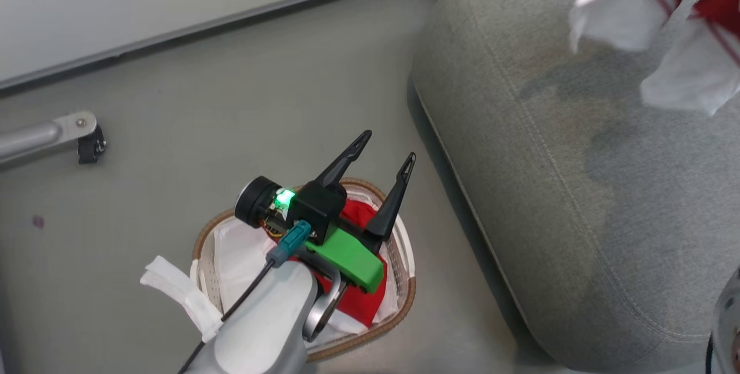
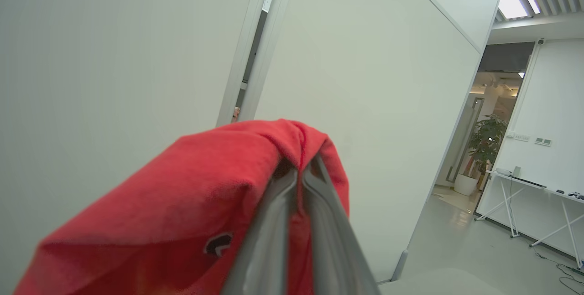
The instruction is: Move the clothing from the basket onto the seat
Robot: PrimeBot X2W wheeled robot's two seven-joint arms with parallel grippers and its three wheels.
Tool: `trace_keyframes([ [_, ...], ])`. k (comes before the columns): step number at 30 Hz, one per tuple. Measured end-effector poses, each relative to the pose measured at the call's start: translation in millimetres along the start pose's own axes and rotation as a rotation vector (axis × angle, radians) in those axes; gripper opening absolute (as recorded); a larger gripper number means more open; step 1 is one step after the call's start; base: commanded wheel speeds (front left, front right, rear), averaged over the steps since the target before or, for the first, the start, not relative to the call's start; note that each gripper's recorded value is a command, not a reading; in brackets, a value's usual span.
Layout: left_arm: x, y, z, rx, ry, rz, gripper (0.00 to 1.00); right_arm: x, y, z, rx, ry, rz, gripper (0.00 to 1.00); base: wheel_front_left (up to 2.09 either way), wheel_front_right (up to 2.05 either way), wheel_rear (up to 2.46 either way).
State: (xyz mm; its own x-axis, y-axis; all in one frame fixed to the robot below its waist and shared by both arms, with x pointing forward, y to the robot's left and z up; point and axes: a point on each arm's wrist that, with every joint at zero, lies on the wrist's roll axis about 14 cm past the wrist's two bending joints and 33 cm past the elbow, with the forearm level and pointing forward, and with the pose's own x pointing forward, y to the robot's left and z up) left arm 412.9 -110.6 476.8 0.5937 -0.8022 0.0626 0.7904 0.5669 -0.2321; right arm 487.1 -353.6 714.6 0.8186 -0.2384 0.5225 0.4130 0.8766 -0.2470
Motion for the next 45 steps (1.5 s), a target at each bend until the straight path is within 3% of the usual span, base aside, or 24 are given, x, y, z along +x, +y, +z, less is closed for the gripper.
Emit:
trace_keyframes([
  [5, 3, 32, -15, -0.012, 0.014, 0.050, 1.00, 40, -4, -13, -0.047, -0.023, -0.021, 0.00, 0.00, 0.00, 0.00],
  [12, 3, 70, -47, -0.040, 0.051, 0.112, 1.00, 45, 12, -105, -0.074, 0.148, -0.023, 0.00, 0.00, 0.00, 0.00],
  [15, 1, 83, -62, -0.056, 0.072, 0.134, 1.00, 28, 28, -154, -0.073, 0.256, -0.005, 0.00, 0.00, 0.00, 0.00],
  [21, -7, 100, -93, -0.097, 0.118, 0.172, 1.00, -42, 66, -250, -0.071, 0.519, 0.066, 0.00, 0.00, 0.00, 0.00],
  [25, -11, 105, -106, -0.112, 0.142, 0.183, 1.00, -69, 79, -277, -0.071, 0.603, 0.096, 0.00, 0.00, 0.00, 0.00],
  [31, -10, 105, -108, -0.112, 0.148, 0.182, 1.00, -90, 83, -283, -0.079, 0.648, 0.122, 0.00, 0.00, 0.00, 0.00],
  [32, -11, 106, -108, -0.110, 0.148, 0.182, 1.00, -91, 83, -283, -0.078, 0.649, 0.123, 0.06, 0.00, 0.00, 0.00],
  [34, -11, 107, -105, -0.105, 0.145, 0.188, 1.00, -93, 83, -279, -0.077, 0.648, 0.124, 0.50, 0.00, 0.00, 0.00],
  [35, -11, 108, -103, -0.103, 0.141, 0.192, 1.00, -94, 83, -277, -0.079, 0.647, 0.125, 0.97, 0.00, 0.00, 0.00],
  [45, -22, 106, -73, -0.085, 0.102, 0.232, 1.00, -110, 80, -246, -0.081, 0.627, 0.161, 1.00, 0.00, 0.00, 0.00],
])
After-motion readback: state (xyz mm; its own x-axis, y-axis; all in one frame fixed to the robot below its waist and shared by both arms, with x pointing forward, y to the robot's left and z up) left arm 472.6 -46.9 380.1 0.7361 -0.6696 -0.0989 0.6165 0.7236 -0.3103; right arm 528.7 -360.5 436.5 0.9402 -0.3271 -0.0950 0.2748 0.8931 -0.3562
